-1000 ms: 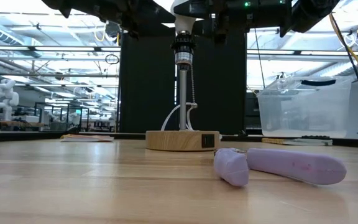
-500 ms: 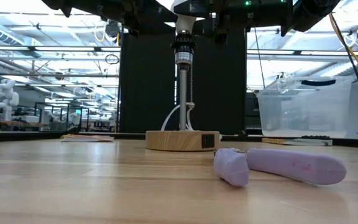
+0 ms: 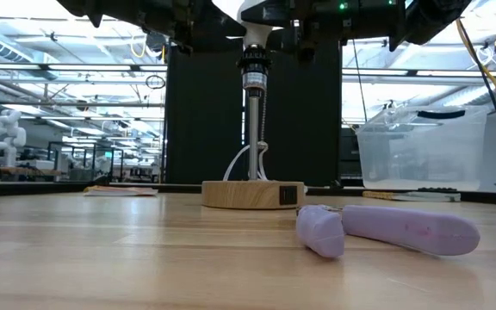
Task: Screw lightbulb
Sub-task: Insert the lightbulb on the lamp
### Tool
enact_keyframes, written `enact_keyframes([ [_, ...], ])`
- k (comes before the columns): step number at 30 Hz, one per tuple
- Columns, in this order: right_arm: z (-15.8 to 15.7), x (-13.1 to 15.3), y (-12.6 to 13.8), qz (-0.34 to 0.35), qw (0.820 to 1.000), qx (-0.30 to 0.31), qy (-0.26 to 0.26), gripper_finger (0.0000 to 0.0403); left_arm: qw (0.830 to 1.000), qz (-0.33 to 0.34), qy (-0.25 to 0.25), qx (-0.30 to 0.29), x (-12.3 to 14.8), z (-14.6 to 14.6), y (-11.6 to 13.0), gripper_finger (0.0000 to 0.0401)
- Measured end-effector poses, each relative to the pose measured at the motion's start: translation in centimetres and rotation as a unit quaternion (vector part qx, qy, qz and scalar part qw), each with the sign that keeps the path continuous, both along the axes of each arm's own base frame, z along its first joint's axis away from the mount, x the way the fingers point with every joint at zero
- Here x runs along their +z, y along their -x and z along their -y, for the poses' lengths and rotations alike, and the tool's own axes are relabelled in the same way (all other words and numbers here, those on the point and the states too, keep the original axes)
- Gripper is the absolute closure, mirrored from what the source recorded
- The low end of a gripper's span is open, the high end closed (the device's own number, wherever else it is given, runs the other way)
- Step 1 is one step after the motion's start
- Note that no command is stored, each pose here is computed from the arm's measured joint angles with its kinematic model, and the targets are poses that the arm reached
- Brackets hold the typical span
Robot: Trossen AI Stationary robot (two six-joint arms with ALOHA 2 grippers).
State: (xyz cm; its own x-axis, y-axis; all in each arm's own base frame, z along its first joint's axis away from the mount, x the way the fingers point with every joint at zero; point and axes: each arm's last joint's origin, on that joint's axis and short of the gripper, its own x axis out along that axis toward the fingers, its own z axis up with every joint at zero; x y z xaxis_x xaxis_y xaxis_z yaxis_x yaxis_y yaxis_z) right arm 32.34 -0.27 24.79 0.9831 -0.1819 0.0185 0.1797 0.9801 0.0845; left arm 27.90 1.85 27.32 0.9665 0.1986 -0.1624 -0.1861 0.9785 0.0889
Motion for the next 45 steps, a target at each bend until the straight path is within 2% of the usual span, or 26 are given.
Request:
enact_keyframes([
  [27, -1.0, 0.0, 0.2, -0.018, 1.0, -0.001, 0.022, 0.0149, 1.0, -0.007, 0.015, 0.022, -0.3, -0.8, 0.0, 0.0128],
  [35, -1.1, 0.8, 1.0, -0.034, 0.999, 0.008, 0.037, 0.0148, 1.0, -0.004, 0.001, 0.013, 0.2, -0.4, 0.3, 0.0129],
  [39, -1.0, 0.8, 1.0, -0.036, 0.999, 0.004, 0.038, 0.013, 1.0, 0.002, 0.001, 0.011, 0.4, -0.4, 0.4, 0.0129],
  [43, -1.0, -0.3, 1.0, -0.071, 0.997, 0.007, 0.042, 0.0096, 1.0, 0.003, 0.002, 0.005, 0.4, -0.3, 0.5, 0.0129],
  [45, -1.0, 0.3, 1.0, -0.053, 0.998, 0.004, 0.044, 0.0082, 1.0, 0.003, 0.002, 0.005, 0.5, -0.3, 0.5, 0.0129],
])
